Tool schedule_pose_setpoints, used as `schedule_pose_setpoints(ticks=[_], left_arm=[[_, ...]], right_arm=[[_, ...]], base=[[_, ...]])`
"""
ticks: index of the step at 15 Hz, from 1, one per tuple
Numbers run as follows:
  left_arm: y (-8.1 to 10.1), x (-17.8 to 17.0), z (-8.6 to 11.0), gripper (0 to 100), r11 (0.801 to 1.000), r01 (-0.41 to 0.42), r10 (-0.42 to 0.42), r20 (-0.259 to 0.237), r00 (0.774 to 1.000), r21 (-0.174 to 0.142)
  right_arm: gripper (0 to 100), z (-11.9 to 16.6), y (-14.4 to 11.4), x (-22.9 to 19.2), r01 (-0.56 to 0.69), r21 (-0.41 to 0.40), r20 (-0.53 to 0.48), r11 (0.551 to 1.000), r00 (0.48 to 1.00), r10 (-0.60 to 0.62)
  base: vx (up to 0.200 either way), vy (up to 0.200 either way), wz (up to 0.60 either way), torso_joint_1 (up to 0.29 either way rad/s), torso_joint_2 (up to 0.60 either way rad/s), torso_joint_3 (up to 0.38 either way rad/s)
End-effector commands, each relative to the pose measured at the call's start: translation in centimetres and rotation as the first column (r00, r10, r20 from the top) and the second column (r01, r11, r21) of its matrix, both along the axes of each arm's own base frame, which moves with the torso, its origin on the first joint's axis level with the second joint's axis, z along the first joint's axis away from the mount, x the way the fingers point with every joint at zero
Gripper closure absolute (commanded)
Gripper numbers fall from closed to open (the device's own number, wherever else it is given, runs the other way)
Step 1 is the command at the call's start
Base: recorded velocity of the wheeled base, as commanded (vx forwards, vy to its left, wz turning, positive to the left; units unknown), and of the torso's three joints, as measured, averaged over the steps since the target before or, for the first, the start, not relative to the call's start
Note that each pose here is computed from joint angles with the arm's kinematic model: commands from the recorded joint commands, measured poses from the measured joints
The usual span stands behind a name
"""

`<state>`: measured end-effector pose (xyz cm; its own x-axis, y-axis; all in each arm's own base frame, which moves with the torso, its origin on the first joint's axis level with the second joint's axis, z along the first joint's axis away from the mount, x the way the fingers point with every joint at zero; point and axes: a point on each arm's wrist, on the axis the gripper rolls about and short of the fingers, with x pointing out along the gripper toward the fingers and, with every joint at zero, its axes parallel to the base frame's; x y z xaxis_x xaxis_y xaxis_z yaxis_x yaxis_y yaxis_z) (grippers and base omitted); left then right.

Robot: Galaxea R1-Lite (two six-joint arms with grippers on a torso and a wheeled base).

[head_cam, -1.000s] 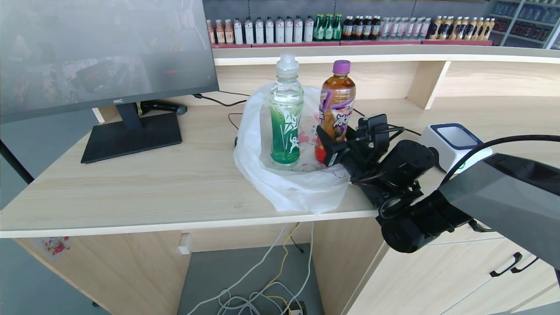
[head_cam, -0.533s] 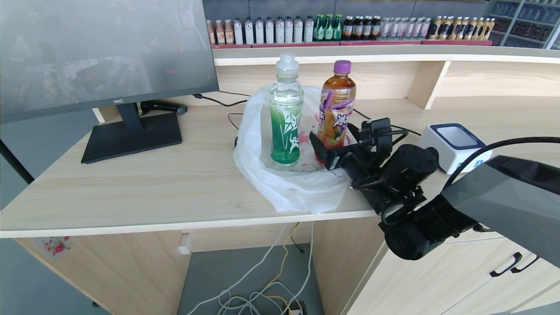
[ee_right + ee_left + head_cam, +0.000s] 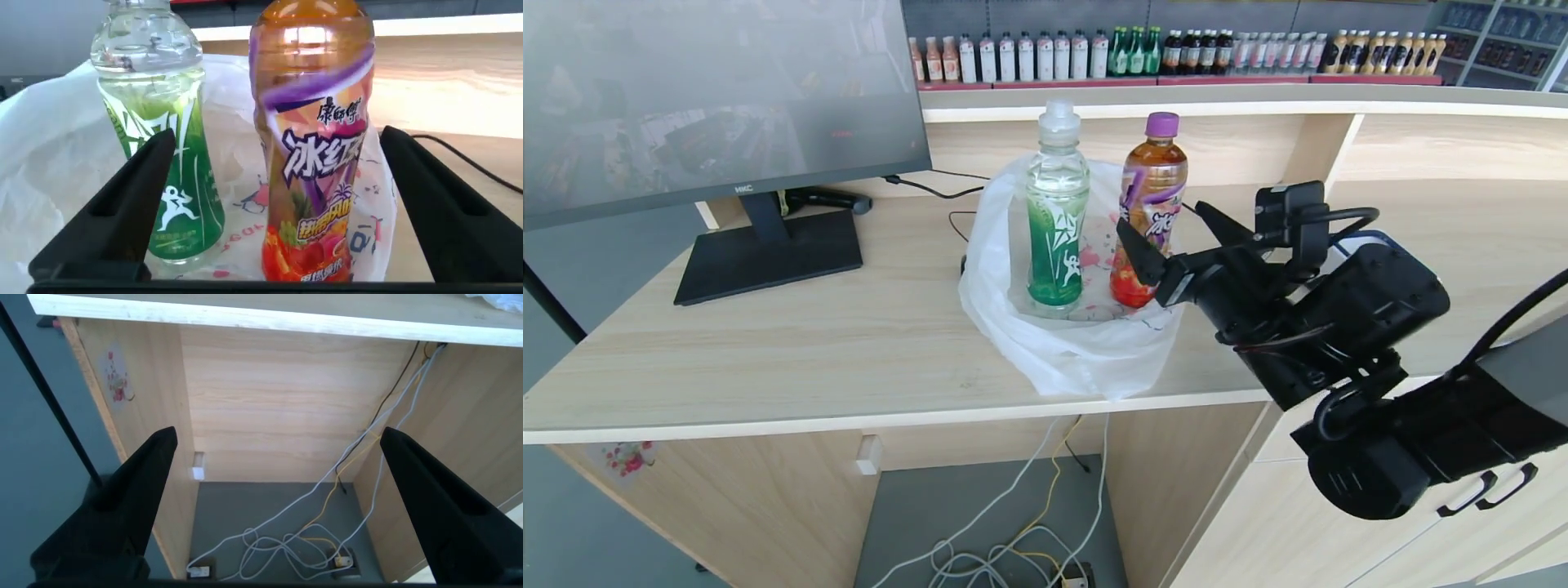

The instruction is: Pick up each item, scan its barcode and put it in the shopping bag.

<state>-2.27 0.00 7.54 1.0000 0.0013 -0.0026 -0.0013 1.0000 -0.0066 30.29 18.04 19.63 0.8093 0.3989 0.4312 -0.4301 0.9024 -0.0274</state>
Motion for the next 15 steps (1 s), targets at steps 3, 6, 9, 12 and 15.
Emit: schedule_pose_setpoints(ticks=[3,6,9,12,15], left_arm=[[0.0,0.0,0.0,0,1.0,0.001,-0.001,-0.001,1.0,0.0],[0.0,0.0,0.0,0,1.0,0.0,0.0,-0.001,1.0,0.0],[0.0,0.0,0.0,0,1.0,0.0,0.0,-0.001,1.0,0.0],[0.0,0.0,0.0,0,1.0,0.0,0.0,-0.001,1.0,0.0],[0.0,0.0,0.0,0,1.0,0.0,0.0,-0.001,1.0,0.0]], right_arm=[[0,4.7,-3.8,-9.6,-0.064,0.049,0.086,0.997,0.995,0.06],[0,3.7,-7.8,-15.5,-0.073,0.033,0.08,0.997,0.994,0.071],[0,0.8,-11.5,-21.1,-0.095,0.005,0.06,0.995,0.994,0.095],[0,0.1,-14.0,-24.6,-0.101,0.018,0.081,0.995,0.992,0.099],[0,-3.6,-16.4,-28.0,-0.138,-0.133,-0.079,0.982,0.989,0.128]], base=[[0.0,0.0,0.0,0.0,0.0,0.0],[0.0,0.0,0.0,0.0,0.0,0.0],[0.0,0.0,0.0,0.0,0.0,0.0],[0.0,0.0,0.0,0.0,0.0,0.0],[0.0,0.0,0.0,0.0,0.0,0.0]])
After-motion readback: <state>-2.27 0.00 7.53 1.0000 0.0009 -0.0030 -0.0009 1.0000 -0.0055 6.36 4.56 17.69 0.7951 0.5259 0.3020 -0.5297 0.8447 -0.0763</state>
